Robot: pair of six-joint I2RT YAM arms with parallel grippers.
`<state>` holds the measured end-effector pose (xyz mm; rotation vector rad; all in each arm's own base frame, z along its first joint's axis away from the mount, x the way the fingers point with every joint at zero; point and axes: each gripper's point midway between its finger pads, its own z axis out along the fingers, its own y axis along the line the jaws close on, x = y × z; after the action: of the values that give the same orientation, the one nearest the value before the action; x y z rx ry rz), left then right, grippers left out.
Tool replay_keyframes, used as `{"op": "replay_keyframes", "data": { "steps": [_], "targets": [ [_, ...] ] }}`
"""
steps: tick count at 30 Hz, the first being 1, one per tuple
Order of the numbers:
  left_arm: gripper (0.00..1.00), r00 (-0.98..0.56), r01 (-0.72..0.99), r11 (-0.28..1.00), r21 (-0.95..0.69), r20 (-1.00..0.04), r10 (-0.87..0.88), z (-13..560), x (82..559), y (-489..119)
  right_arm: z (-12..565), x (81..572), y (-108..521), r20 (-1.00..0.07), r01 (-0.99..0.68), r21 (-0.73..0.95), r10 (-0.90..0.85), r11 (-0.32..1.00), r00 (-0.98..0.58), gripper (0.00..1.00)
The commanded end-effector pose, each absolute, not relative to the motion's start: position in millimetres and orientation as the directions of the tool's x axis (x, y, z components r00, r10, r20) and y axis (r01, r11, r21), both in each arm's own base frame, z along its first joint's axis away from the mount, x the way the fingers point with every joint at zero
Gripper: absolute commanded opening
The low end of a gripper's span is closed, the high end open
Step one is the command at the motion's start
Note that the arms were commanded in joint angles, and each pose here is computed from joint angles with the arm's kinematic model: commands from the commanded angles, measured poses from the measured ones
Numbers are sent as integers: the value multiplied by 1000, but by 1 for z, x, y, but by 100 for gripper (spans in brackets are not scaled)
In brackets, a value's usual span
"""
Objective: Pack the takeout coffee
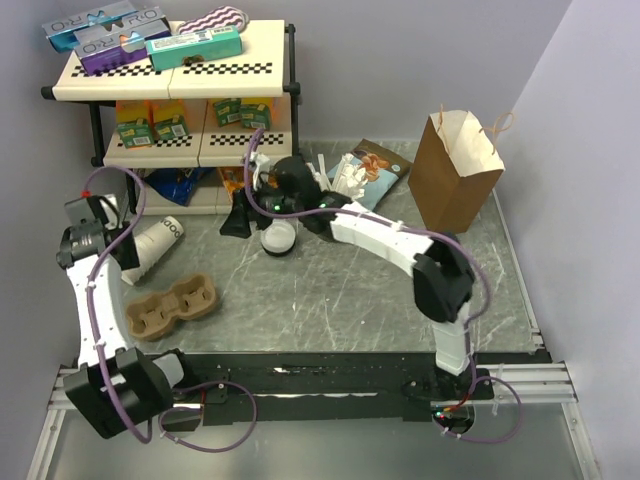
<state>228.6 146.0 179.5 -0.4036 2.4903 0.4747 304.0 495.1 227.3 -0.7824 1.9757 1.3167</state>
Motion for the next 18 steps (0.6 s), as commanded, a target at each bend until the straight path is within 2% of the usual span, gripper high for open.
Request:
{"op": "replay_keyframes", "data": {
  "steps": [1, 6, 11, 18],
  "targets": [
    [60, -648, -482, 865, 139, -721, -246, 190, 253, 168, 265, 299, 466, -893, -895, 348, -190, 280, -407, 83],
    [59, -609, -538, 841, 59, -717, -340, 166, 250, 179, 277, 299, 442, -923, -914, 251, -207, 318, -326, 86],
    [55, -580, -573, 815, -91, -657, -481, 135, 247, 173, 275, 295, 424, -920, -915, 226, -236, 333, -313, 86],
    [53, -520, -565, 779, -270, -617, -591, 123, 260, 172, 275, 297, 417, -918, -912, 211, -248, 352, -308, 87]
  ]
}}
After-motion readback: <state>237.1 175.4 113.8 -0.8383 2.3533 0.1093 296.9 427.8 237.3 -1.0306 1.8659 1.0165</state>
